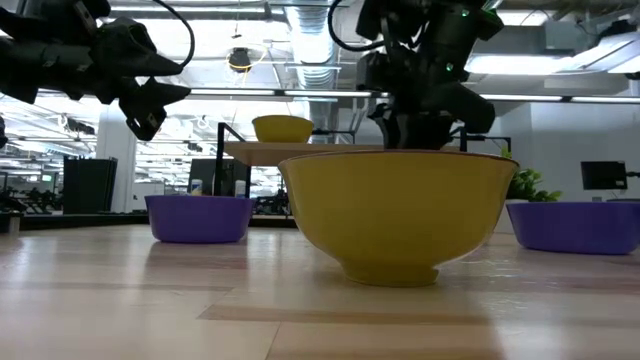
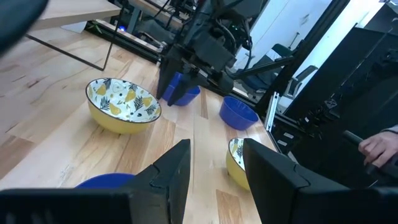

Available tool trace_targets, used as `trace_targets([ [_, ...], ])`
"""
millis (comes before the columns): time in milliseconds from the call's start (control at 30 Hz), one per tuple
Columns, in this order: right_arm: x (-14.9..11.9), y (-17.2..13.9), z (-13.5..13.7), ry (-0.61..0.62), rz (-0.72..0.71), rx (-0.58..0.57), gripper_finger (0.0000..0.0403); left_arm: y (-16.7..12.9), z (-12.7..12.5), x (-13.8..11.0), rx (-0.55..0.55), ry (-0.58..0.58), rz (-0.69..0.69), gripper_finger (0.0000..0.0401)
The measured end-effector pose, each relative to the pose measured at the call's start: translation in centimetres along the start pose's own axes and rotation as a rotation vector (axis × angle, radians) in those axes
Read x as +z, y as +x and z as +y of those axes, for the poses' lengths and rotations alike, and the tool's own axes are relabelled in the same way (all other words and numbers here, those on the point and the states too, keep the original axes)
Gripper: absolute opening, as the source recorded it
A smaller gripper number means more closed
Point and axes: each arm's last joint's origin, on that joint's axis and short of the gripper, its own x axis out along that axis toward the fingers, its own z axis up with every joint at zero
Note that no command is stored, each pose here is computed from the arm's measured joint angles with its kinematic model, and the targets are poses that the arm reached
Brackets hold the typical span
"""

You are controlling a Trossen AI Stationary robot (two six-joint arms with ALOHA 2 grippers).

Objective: Pick & Place Mini bowls
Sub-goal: Stack the top yellow bowl on the yellow bowl on the shelf

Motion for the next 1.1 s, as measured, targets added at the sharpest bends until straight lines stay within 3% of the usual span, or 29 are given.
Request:
trace_targets([
  [433, -0.6, 0.0, -0.1, -0.003, 0.055, 0.015, 0.0098, 0.0, 0.0, 0.0, 0.000, 0.000, 0.000, 0.0145],
  [1100, -1.7, 0.5, -1.6, -0.111, 0.086, 0.005, 0.0098, 0.0, 0.0, 0.0, 0.000, 0.000, 0.000, 0.0145],
])
